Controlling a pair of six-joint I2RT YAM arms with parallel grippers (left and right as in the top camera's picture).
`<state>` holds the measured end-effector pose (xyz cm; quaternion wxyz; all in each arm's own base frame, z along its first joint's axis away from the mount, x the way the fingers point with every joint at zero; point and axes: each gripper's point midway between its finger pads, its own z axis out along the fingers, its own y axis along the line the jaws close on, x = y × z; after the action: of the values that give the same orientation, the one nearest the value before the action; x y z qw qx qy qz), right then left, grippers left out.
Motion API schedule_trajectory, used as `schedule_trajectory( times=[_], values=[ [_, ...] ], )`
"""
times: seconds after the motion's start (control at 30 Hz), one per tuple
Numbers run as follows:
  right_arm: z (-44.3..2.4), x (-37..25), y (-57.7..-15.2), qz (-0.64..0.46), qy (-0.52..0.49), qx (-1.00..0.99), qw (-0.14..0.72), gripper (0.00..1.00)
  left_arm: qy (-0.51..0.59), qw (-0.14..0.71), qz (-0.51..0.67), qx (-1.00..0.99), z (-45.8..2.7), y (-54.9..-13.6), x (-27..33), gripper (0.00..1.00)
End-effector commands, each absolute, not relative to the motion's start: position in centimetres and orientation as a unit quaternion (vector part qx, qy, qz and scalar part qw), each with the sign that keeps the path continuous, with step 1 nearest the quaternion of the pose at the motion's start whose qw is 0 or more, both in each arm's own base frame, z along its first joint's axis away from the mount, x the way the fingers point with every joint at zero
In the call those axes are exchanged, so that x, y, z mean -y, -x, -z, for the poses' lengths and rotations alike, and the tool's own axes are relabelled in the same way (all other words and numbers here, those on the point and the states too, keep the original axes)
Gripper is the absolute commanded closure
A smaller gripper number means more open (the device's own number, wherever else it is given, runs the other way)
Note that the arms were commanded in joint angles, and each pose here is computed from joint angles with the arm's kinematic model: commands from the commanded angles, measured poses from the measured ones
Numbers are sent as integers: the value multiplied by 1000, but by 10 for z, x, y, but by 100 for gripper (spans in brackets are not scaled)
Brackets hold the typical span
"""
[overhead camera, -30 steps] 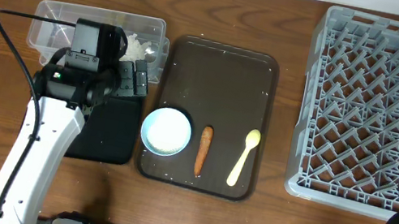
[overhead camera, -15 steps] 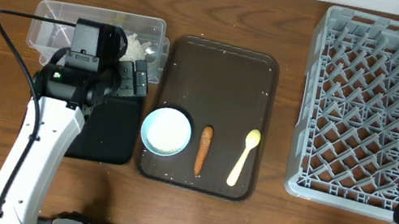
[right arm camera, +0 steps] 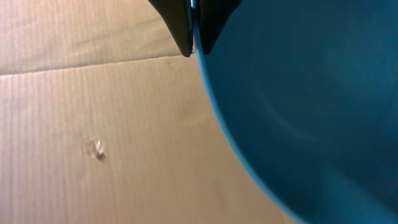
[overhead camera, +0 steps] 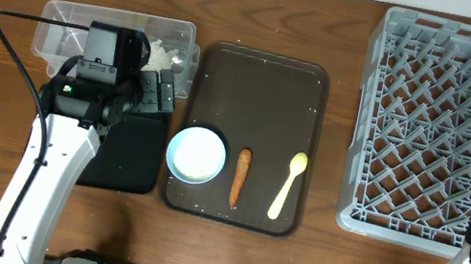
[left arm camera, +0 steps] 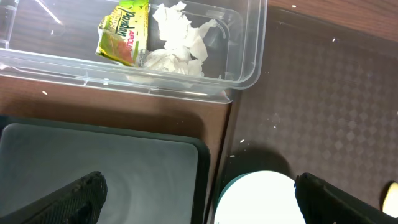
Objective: Sort waste into correct bins and load items into the dishwasher rack
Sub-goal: 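Lift blue bowl with right gripper and set it in dish rack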
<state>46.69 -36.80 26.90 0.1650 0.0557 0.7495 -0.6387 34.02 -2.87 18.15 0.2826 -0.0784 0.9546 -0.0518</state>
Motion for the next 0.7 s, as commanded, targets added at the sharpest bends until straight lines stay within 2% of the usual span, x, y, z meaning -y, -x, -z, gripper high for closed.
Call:
schedule_trajectory(
  times=[0.0,0.1,0.23,0.3,0.4,0.67],
  values=[
    [-244,354,-481,624,-43,-763,161,99,79,284,41,-955,-181,-341,24,2],
    [-234,343,-485,610,-44,-774,165,99,79,284,41,-955,-181,-341,24,2],
    [-219,330,-487,592,-35,-790,155,93,79,284,41,-955,-181,-341,24,2],
    [-209,323,-486,579,-34,-801,148,85,79,284,41,-955,-181,-341,24,2],
    [-193,312,-481,559,-32,-818,132,66,79,284,41,-955,-181,-341,24,2],
    [-175,302,-462,538,-71,-833,112,47,79,284,41,-955,-181,-341,24,2]
  ],
)
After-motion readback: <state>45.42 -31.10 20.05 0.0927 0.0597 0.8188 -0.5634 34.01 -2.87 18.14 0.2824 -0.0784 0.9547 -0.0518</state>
